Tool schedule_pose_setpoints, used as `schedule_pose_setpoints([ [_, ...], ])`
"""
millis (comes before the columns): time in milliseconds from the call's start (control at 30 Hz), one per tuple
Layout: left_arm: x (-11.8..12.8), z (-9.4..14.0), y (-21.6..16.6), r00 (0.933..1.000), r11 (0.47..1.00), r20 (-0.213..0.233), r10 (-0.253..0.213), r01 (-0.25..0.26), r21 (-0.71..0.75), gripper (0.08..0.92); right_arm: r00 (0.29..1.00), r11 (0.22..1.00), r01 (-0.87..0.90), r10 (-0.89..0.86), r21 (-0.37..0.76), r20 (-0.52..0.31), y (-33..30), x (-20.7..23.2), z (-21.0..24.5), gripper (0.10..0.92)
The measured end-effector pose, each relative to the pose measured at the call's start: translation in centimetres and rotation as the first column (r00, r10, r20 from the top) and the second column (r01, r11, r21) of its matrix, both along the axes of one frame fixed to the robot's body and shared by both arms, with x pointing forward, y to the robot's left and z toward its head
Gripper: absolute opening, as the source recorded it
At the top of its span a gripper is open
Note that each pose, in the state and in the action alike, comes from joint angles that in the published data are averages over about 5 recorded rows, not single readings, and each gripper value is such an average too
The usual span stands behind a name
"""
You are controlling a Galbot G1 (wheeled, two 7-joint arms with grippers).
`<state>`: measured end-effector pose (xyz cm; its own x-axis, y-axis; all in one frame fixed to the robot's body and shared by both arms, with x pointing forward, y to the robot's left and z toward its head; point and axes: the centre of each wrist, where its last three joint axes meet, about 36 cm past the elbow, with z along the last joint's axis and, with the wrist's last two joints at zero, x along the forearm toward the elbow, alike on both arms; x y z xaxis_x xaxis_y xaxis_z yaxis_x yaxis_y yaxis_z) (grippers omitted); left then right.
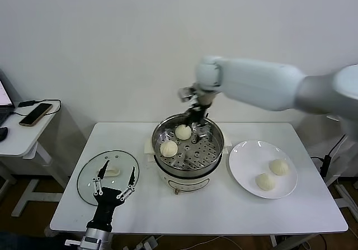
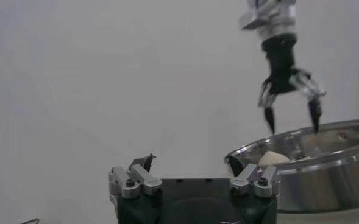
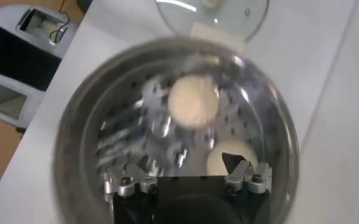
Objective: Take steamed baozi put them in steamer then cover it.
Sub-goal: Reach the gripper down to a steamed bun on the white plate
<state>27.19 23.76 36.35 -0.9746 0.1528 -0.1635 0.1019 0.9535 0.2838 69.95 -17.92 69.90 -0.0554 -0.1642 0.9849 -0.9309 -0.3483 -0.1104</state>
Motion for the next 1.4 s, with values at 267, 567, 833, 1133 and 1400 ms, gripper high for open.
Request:
schedule_pose_setpoints([
  [267,0.0,0.1,-0.2,1.0,1.0,-0.002,0.0,0.0,-0.003,0.823,0.995,0.995,0.1,-0.1,-0.028,-0.021,-11.7,-1.5,-1.1,0.823],
  [567,-0.2,0.0,-0.2,0.9999,1.0,-0.006,0.012,-0.012,-0.002,0.823,0.986,0.987,0.149,-0.153,-0.067,-0.07,-18.3,-3.0,-8.0,0.823],
  [833,-0.4,-0.1,-0.2,0.9997,1.0,-0.012,0.021,-0.021,0.0,0.823,0.979,0.981,0.171,-0.179,-0.089,-0.092,-20.5,-3.8,-13.9,0.823],
  [1133,-0.5,-0.4,-0.1,0.9995,1.0,-0.02,0.024,-0.024,0.003,0.823,0.975,0.979,0.174,-0.187,-0.11,-0.124,-20.9,-4.5,-18.6,0.823],
  [1400,-0.4,-0.7,0.1,0.9994,1.0,-0.024,0.026,-0.026,0.008,0.823,0.973,0.976,0.176,-0.192,-0.126,-0.129,-21.3,-5.1,-21.0,0.823],
])
